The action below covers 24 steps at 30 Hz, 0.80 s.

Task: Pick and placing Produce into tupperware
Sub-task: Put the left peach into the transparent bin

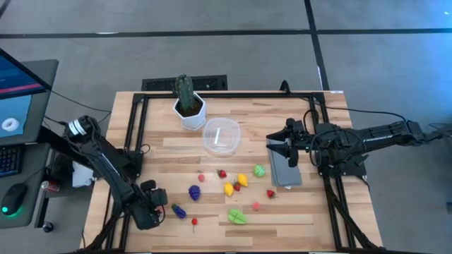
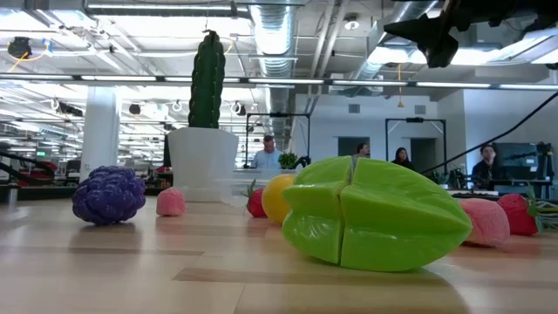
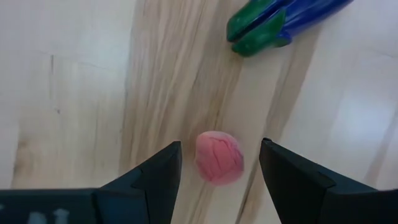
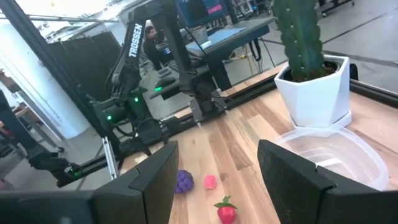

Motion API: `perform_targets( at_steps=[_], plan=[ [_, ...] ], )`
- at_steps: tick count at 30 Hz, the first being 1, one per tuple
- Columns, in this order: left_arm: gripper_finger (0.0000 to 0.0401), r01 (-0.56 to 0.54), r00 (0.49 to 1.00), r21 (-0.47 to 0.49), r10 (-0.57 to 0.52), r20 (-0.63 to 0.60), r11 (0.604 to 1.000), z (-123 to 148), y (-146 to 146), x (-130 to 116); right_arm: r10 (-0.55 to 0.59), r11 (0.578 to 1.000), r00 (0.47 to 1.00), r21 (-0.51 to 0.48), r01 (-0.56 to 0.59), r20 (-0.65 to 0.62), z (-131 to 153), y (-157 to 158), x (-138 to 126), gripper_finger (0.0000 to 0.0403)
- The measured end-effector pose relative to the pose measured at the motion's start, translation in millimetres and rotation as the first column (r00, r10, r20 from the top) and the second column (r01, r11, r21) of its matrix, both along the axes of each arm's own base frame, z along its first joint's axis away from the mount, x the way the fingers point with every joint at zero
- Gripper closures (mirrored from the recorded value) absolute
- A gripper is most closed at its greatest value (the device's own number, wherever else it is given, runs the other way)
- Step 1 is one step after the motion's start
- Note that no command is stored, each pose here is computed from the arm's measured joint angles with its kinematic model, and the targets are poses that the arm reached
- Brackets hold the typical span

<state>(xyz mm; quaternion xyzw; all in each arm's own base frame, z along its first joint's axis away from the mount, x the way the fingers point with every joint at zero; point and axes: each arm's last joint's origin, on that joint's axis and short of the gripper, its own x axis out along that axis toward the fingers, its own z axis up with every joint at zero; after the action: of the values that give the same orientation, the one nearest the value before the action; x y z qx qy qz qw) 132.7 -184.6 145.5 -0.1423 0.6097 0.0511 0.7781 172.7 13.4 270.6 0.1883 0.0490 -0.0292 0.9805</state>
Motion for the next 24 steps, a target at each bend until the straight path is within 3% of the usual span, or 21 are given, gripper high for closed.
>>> perform_targets(
  at_steps=[24],
  plan=[
    [0.0195,0.014,1.0,0.044,-0.014,0.004,0.999,-2.9,-0.7,-3.9,-0.006,1.0,1.0,0.0,0.006,0.0,0.0,-0.9,0.1,0.0159]
  ],
)
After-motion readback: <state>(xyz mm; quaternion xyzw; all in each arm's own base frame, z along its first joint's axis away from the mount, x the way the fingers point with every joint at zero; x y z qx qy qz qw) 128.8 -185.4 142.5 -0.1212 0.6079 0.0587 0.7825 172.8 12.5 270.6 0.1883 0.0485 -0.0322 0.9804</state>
